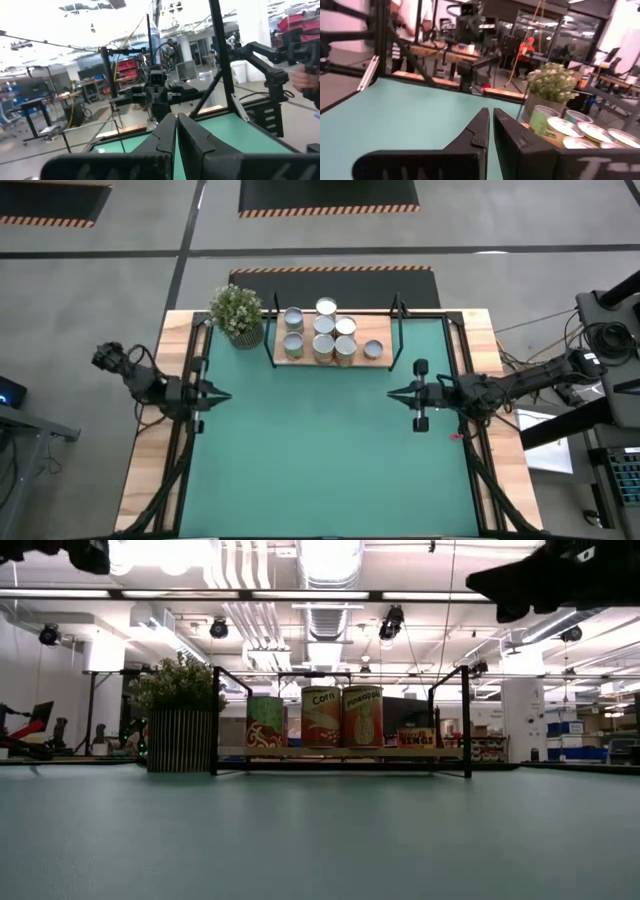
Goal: Pick and place cans onto a shelf
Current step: Return to Home Position
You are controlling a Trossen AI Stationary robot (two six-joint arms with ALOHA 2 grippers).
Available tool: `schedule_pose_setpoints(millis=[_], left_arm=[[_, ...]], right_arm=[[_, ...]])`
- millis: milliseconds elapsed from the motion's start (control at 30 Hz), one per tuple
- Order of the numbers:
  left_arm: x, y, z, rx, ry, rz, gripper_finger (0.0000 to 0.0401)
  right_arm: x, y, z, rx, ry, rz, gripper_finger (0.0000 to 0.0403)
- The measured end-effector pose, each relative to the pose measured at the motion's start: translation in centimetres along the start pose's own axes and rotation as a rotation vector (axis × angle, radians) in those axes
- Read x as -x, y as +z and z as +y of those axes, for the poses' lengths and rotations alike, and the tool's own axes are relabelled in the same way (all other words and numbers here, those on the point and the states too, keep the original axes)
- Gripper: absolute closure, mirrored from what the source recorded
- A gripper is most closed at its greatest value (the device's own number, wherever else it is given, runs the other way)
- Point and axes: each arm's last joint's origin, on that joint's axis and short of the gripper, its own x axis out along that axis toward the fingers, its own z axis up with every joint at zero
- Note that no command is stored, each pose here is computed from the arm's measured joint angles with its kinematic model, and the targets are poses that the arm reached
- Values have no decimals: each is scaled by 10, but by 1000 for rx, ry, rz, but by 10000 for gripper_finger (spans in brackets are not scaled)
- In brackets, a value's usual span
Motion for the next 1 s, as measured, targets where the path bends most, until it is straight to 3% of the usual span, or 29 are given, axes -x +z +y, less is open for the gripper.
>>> schedule_pose_setpoints(millis=[200,400,567,1000], left_arm=[[12,-12,3,7,23,-57,401],[11,-15,4,0,77,-24,401],[11,-19,2,-1,62,-4,401],[4,-58,-14,34,47,47,401]], right_arm=[[14,-8,-6,-7,-43,-39,390],[28,-12,-11,-9,-84,-97,390],[37,-24,-13,-8,-124,-116,390],[48,-17,-16,82,-164,-185,390]])
